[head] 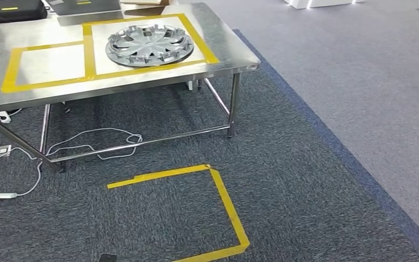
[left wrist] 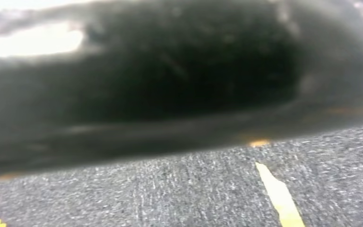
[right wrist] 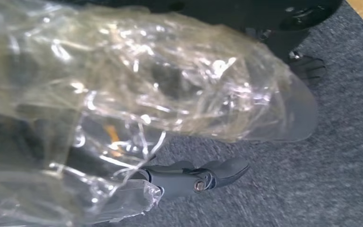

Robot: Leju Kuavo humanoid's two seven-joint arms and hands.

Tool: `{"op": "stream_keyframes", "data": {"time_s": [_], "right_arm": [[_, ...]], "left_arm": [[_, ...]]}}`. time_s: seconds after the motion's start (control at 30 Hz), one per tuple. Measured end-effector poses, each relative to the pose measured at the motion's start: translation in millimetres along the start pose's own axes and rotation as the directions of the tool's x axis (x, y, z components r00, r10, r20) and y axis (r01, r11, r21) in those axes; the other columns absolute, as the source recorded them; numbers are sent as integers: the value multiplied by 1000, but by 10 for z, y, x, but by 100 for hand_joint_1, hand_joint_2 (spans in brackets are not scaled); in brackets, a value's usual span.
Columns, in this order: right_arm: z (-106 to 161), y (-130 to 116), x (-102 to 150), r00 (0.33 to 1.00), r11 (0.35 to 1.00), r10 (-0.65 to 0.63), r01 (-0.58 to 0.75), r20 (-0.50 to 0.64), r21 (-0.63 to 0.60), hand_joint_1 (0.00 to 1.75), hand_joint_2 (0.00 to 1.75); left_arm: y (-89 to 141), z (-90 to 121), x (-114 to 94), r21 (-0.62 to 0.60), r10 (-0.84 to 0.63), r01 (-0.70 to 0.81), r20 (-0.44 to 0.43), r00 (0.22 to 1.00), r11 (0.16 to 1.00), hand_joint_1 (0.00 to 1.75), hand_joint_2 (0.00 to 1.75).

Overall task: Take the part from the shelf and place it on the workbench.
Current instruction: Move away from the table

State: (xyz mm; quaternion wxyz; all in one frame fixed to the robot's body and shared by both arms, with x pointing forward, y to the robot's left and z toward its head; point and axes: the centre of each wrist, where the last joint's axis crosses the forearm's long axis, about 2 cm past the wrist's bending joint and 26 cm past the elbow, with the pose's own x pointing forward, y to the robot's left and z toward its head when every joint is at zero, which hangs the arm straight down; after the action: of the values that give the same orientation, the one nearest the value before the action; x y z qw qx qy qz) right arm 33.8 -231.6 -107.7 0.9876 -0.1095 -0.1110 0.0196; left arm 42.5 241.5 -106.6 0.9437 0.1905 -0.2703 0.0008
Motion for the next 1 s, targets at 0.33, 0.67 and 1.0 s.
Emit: {"op": "stream_keyframes", "data": {"time_s": [0.33,0.67,1.0], "right_arm": [[1,1,-8,1000,1000,14,-14,-1,3,0,0],[-2,8,32,999,999,31,-31,8,7,0,0],[7,39,40,999,998,52,-53,4,22,0,0]], "left_arm": [[0,9,-18,3,8,-8,-6,1000,1000,0,0],[10,3,-19,3,24,-24,-6,1000,1000,0,0],[43,5,-71,-30,54,-54,10,998,998,0,0]]}}
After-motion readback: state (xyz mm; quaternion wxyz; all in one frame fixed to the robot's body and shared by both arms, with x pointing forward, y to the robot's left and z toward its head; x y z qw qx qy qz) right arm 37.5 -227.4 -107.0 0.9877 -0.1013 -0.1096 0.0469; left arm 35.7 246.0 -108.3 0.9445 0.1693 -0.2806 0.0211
